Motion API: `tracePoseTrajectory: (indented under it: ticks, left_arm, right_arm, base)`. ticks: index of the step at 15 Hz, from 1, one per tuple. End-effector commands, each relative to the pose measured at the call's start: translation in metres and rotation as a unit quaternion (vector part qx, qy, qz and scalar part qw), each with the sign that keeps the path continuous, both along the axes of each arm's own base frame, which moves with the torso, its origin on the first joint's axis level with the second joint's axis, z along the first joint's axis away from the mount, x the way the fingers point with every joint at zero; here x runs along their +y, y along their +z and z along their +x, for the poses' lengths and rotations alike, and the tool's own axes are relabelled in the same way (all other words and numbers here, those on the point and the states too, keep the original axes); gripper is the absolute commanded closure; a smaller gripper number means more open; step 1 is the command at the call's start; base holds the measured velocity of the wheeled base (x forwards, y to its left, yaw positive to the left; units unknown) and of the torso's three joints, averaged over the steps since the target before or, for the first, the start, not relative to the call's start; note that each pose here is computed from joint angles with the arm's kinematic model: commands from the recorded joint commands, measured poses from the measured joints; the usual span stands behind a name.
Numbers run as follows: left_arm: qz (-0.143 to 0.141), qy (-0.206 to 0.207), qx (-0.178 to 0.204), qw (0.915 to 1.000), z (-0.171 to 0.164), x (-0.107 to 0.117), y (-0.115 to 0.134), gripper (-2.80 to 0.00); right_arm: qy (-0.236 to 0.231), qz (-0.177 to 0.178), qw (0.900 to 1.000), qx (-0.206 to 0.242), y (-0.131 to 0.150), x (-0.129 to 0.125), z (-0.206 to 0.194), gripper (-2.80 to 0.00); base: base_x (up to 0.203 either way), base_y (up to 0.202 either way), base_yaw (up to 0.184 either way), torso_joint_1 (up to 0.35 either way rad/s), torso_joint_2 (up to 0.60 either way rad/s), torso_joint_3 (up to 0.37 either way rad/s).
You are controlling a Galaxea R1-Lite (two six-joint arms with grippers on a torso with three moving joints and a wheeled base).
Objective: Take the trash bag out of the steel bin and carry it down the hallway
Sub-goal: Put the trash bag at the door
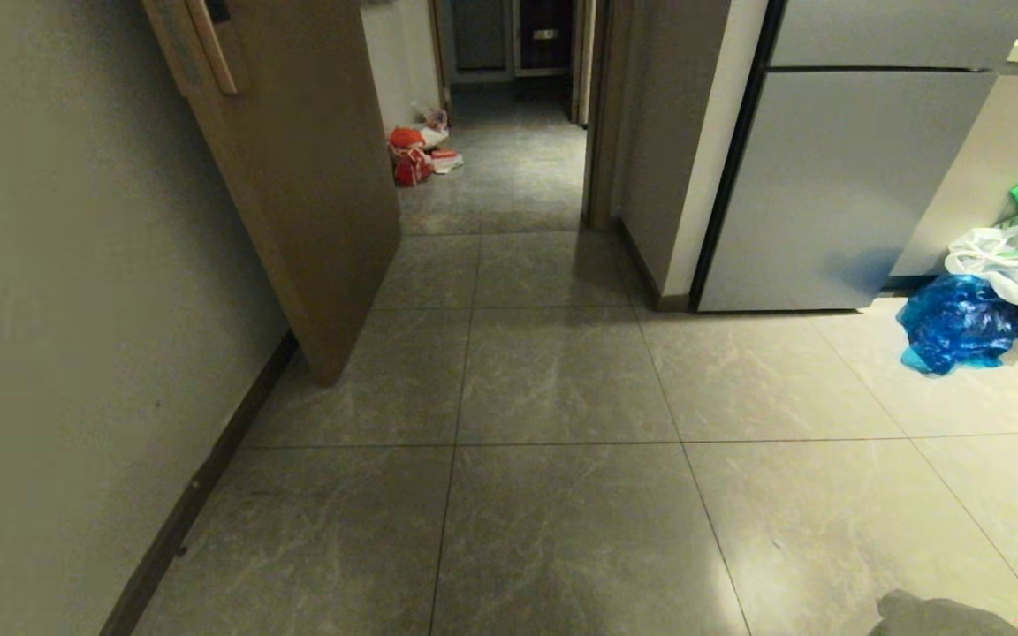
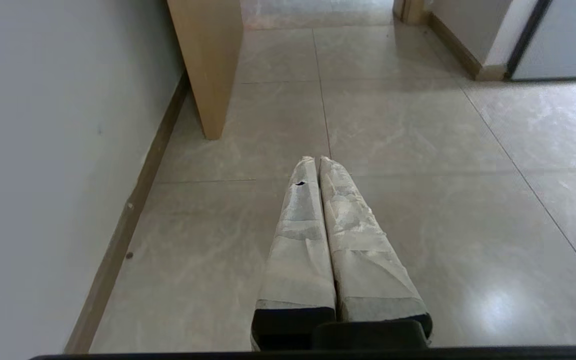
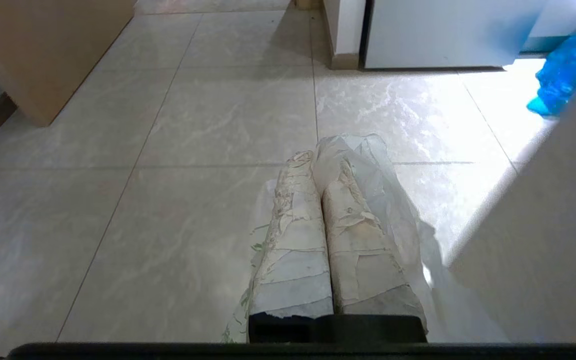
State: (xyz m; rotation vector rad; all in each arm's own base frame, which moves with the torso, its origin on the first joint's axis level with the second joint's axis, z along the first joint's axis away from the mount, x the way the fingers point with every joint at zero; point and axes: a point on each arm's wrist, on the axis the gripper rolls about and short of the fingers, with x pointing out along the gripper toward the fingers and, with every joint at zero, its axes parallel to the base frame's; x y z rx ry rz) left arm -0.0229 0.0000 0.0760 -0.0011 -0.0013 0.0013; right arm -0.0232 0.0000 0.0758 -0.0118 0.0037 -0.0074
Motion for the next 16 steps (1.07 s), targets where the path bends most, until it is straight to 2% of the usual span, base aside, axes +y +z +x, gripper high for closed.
tracePoseTrajectory:
  ticks: [1, 16]
  left_arm:
    - [0.000, 0.000, 0.000, 1.0000, 0.0000, 0.0000, -0.0001, 0.00]
    - [-0.002, 0.000, 0.001, 1.0000, 0.0001, 0.0000, 0.0000, 0.00]
  right_arm:
    - [0.000, 0.000, 1.000, 0.000, 0.0000, 0.0000, 0.0001, 0.00]
    - [0.000, 0.000, 1.000, 0.000, 0.0001, 0.0000, 0.0001, 0.00]
  base:
    - [0.192, 0.000, 0.000, 0.002, 0.00, 0.004]
    - [0.192, 0.000, 0.001, 0.004, 0.00, 0.004]
